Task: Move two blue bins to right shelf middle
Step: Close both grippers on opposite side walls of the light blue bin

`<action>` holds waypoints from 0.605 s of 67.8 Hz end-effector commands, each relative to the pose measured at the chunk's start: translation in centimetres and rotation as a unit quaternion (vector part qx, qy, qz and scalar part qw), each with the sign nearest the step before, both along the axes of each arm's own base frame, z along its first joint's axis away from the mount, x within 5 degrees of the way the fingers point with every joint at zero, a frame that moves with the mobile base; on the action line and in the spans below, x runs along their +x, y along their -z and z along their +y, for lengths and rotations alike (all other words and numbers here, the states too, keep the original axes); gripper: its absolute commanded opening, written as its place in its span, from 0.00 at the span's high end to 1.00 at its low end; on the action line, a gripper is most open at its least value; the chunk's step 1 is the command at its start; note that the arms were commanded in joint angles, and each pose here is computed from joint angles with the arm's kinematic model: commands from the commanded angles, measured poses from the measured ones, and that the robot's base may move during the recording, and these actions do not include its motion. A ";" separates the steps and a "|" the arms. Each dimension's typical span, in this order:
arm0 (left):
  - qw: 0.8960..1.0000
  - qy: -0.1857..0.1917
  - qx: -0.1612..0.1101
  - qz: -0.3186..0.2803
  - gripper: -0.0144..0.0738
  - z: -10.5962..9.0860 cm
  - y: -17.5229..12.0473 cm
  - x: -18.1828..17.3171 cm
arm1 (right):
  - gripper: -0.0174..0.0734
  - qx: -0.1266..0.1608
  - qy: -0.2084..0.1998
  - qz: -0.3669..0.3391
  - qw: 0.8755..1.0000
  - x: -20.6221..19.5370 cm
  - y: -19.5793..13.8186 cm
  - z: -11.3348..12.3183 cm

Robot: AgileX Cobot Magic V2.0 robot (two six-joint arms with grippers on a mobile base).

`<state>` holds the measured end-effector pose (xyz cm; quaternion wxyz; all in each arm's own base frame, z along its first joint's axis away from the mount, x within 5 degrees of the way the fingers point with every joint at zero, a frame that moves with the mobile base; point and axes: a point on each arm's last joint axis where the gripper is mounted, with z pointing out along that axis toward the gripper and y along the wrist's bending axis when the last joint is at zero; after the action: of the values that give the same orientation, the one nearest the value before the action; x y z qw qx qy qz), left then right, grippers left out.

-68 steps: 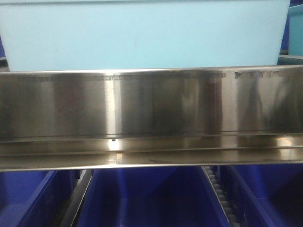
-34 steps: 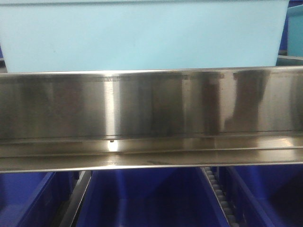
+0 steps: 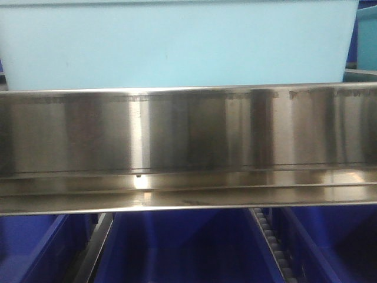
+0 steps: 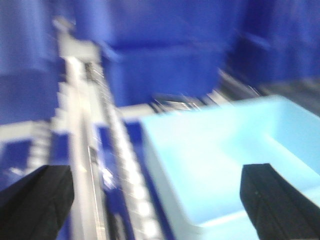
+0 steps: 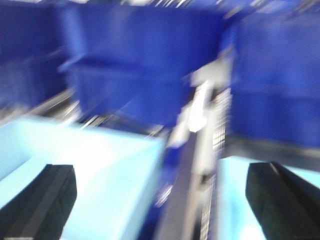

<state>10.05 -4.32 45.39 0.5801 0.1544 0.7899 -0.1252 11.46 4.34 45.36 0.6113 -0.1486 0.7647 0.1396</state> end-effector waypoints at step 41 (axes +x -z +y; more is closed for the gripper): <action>0.961 -0.056 0.087 0.255 0.18 -9.0 0.5 15.9 | 0.18 -0.079 0.031 0.327 0.941 15.2 1.5 6.4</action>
<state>24.56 -12.72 45.29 0.3643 0.1374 0.9197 -0.0500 25.35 10.29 43.80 0.3341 -0.1327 0.9265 0.1115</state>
